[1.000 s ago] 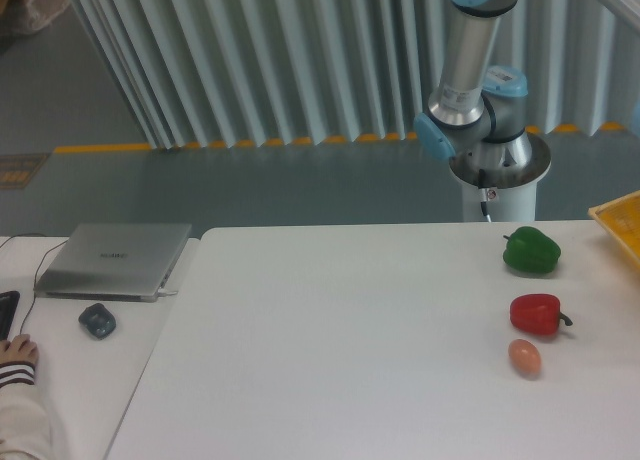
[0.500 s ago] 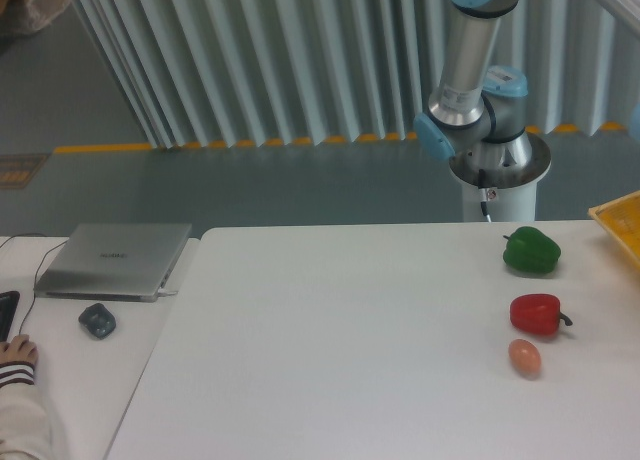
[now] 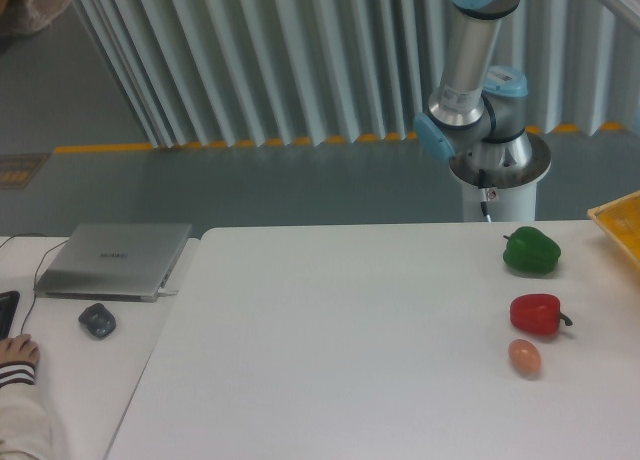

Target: Place the triangular bread on the table

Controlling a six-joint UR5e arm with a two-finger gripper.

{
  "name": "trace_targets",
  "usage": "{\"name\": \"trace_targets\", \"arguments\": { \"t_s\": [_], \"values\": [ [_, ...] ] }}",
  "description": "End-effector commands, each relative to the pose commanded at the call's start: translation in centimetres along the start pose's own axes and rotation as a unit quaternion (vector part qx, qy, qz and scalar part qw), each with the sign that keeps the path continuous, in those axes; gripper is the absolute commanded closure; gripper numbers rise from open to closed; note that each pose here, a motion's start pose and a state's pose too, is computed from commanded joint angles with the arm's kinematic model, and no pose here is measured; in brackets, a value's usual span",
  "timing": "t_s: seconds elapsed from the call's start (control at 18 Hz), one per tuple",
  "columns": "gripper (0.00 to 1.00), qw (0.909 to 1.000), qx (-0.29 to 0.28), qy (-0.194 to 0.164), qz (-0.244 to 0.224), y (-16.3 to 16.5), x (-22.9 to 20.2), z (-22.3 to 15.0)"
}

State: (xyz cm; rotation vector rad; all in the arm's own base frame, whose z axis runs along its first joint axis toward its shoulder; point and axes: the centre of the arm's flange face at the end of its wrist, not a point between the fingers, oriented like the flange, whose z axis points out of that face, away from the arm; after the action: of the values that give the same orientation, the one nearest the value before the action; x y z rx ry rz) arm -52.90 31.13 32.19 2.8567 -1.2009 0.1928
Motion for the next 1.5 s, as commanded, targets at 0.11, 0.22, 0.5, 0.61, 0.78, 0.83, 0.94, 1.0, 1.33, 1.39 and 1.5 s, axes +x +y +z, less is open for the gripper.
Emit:
{"name": "trace_targets", "arguments": {
  "t_s": [0.11,0.22,0.5,0.61,0.78,0.83,0.94,1.0,1.33,1.39,1.5],
  "values": [
    [0.7,0.9999,0.014,-0.002,-0.001,0.0,-0.2,-2.4],
    [0.69,0.9993,0.036,-0.01,-0.001,-0.4,-0.3,-3.8],
    [0.7,0.9955,0.091,-0.019,-0.019,-1.3,-0.4,-4.6],
    [0.7,0.9912,0.125,-0.011,-0.042,-2.3,-0.5,-5.2],
    [0.69,0.9853,0.141,-0.018,-0.095,-6.1,-0.9,-6.5],
    [0.69,0.9814,0.154,-0.018,-0.113,-7.4,-1.2,-6.6],
    [0.69,0.9781,0.161,-0.032,-0.127,-9.1,-1.7,-7.3],
    [0.69,0.9794,0.155,-0.042,-0.123,-11.0,-2.1,-7.6],
    [0.69,0.9666,0.15,-0.081,-0.192,-17.2,-3.8,-8.2],
    [0.69,0.9655,0.149,-0.093,-0.193,-17.2,-4.1,-8.2],
    [0.69,0.9673,0.129,-0.103,-0.193,-16.8,-4.8,-7.3]
  ]
}}
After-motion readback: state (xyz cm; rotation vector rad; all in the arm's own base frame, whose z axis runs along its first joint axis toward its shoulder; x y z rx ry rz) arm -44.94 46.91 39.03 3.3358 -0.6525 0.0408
